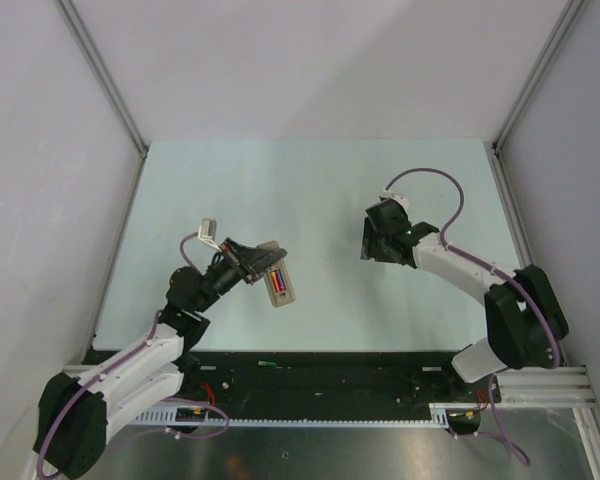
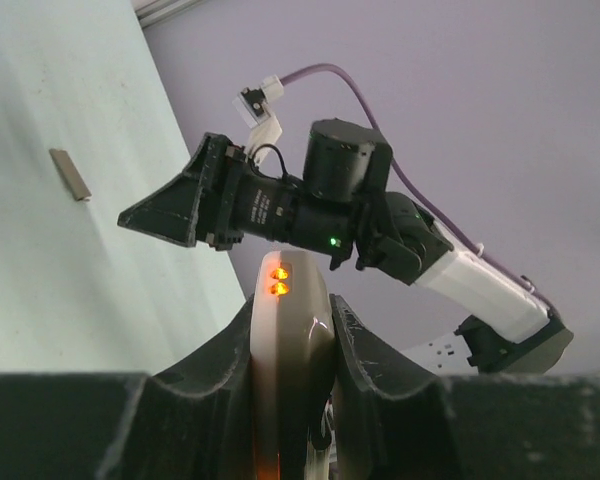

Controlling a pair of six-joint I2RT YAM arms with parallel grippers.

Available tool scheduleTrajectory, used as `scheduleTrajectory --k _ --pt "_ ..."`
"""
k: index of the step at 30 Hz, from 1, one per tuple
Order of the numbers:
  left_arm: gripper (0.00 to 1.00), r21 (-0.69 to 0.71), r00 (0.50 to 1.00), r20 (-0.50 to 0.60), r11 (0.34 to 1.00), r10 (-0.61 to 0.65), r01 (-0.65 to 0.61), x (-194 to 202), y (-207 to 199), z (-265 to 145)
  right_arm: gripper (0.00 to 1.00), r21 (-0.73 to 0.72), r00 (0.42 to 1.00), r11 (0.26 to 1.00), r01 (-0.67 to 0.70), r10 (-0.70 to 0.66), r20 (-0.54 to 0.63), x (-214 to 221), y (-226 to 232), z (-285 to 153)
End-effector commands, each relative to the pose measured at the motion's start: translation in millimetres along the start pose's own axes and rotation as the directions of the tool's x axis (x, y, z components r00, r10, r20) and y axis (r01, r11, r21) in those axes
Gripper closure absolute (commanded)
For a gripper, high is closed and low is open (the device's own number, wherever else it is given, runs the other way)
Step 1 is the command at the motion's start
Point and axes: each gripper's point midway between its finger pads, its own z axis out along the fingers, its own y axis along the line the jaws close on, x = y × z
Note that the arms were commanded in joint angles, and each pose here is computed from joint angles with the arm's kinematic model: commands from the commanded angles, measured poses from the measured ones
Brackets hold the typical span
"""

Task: Load the batteries into the remote control

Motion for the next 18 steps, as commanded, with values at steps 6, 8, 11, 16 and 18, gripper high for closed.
scheduleTrajectory --k 6,8,11,16,18 --pt "1.00 0.043 0.999 -0.002 0.998 0.050 -0.050 -0.7 -13.7 -0.8 0.35 0.088 0.994 0.994 0.072 -0.079 0.080 -48.7 -6.3 37.0" --pt "1.00 0.042 0.999 -0.002 0.998 0.050 -0.050 -0.7 -13.8 -0.9 0.34 0.084 0.993 0.993 0.088 -0.094 0.068 -49.0 -2.6 45.3" --pt "1.00 0.042 0.999 -0.003 0.998 0.051 -0.051 -0.2 -13.1 -1.1 0.31 0.108 0.991 0.986 0.124 -0.129 0.041 -48.6 -3.8 58.6" --pt "1.00 0.033 0.998 -0.008 0.998 0.055 -0.055 0.9 -9.9 -1.0 0.33 0.146 0.989 0.979 0.145 -0.148 0.006 -48.6 -9.9 76.2" --pt "1.00 0.034 0.998 -0.011 0.998 0.056 -0.056 1.6 -10.2 -1.2 0.34 0.151 0.988 0.977 0.152 -0.153 -0.001 -50.8 -10.2 82.4"
